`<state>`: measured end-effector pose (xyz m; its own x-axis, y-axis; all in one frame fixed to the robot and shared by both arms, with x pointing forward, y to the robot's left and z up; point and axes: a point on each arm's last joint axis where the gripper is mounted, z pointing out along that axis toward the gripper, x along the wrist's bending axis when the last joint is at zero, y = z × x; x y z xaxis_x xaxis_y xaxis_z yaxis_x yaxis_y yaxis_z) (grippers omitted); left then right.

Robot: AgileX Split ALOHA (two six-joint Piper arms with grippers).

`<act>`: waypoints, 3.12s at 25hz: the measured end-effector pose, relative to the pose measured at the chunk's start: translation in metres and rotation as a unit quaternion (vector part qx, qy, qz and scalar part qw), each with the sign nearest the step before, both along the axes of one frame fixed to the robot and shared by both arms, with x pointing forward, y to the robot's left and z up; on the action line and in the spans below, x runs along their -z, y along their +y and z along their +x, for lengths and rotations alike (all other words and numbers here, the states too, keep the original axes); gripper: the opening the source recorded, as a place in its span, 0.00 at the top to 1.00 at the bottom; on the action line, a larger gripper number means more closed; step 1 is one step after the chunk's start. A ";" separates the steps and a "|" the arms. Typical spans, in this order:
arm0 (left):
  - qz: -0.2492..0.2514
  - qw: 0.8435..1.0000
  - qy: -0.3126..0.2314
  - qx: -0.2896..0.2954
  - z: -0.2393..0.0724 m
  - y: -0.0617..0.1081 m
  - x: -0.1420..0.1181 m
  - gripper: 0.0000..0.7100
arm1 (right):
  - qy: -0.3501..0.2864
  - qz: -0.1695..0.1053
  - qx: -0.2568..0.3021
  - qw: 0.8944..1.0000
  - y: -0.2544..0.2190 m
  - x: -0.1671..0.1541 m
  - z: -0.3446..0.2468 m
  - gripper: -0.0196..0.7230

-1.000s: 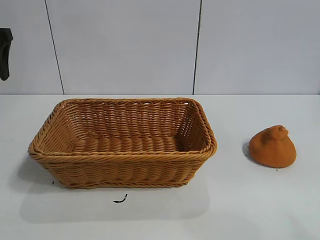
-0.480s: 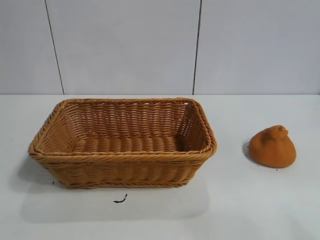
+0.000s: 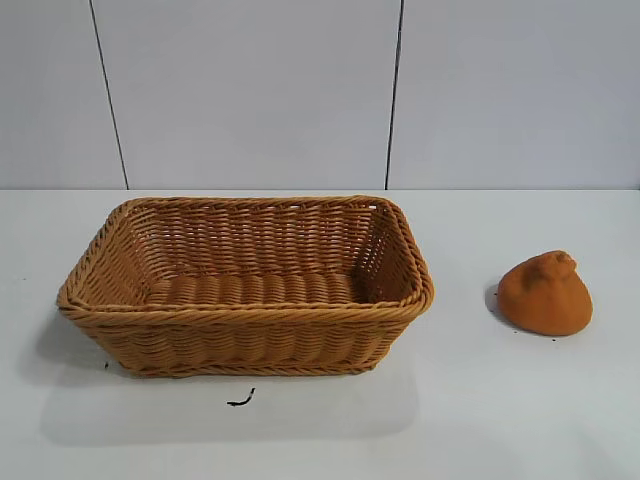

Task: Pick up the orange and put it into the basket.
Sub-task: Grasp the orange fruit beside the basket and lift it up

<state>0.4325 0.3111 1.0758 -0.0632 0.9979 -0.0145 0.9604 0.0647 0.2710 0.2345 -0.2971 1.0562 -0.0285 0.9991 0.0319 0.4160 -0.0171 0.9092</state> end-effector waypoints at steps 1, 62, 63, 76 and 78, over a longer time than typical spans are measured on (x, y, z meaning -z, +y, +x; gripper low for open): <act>0.001 1.000 -0.024 0.000 -0.019 -0.001 0.003 0.02 | 0.000 0.000 0.000 1.000 0.000 0.000 0.000 0.15; 0.010 0.917 -0.399 0.004 -0.200 -0.013 0.024 0.02 | 0.309 -0.012 0.003 0.951 0.005 -0.044 0.263 0.15; 0.010 0.917 -0.399 0.004 -0.200 -0.013 0.024 0.02 | 0.316 -0.012 0.003 0.949 0.006 -0.040 0.271 0.15; 0.010 0.917 -0.399 0.004 -0.200 -0.013 0.024 0.02 | 0.414 -0.003 -0.001 0.910 0.010 0.034 0.360 0.15; 0.010 0.917 -0.399 0.004 -0.200 -0.013 0.024 0.02 | 0.432 0.002 -0.004 0.902 0.011 0.049 0.367 0.15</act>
<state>0.2329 0.2977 1.0517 -0.0321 0.9989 -0.0349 0.4559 0.0457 0.8889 0.6018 -0.2860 1.0075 0.0015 0.9988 0.0493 0.9690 -0.0137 0.2465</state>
